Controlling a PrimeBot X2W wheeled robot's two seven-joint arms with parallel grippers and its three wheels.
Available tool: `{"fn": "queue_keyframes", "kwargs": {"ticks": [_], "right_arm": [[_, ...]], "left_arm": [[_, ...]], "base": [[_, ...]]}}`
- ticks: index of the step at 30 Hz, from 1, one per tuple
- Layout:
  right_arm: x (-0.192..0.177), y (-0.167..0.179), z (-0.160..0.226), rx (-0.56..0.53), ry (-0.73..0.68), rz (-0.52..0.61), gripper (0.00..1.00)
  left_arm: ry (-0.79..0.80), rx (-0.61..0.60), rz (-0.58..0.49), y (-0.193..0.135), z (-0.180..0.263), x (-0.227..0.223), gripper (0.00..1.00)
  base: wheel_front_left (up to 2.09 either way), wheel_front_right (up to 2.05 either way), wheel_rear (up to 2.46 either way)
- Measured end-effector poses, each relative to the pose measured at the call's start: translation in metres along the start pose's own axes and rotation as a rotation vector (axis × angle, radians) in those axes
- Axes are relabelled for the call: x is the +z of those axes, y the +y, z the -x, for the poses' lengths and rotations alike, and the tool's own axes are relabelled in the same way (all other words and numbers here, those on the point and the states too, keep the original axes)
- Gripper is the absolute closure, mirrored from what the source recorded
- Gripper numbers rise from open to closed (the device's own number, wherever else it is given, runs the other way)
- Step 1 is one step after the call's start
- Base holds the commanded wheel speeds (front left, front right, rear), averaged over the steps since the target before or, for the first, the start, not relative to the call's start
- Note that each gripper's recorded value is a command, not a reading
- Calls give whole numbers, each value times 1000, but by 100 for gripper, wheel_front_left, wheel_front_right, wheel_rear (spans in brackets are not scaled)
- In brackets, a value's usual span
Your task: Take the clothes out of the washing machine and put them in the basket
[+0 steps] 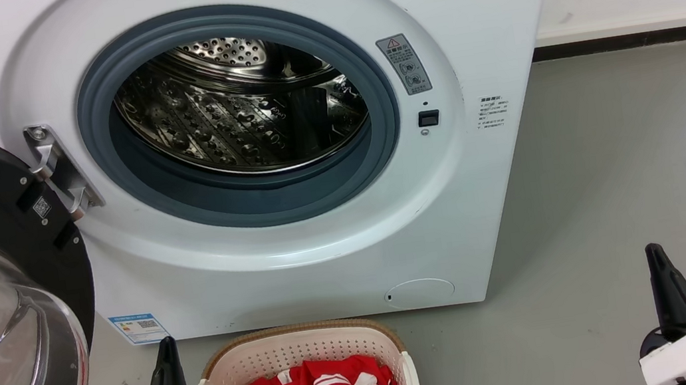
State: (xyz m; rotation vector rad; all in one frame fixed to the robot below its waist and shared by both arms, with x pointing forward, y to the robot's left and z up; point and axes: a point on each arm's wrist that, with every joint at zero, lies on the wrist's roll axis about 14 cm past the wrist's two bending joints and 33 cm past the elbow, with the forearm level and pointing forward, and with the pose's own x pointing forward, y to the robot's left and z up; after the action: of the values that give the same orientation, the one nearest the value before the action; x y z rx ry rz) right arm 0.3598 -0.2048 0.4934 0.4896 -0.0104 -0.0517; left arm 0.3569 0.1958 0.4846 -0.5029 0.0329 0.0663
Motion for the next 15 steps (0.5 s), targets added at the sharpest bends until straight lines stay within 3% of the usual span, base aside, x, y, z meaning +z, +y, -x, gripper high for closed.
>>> {"fn": "queue_keyframes", "kwargs": {"ticks": [15], "right_arm": [[-1,-2,-6,-23,15,-233,100]], "left_arm": [[20,18,229,3,-7,0,100]], "base": [[0,0,0]]}}
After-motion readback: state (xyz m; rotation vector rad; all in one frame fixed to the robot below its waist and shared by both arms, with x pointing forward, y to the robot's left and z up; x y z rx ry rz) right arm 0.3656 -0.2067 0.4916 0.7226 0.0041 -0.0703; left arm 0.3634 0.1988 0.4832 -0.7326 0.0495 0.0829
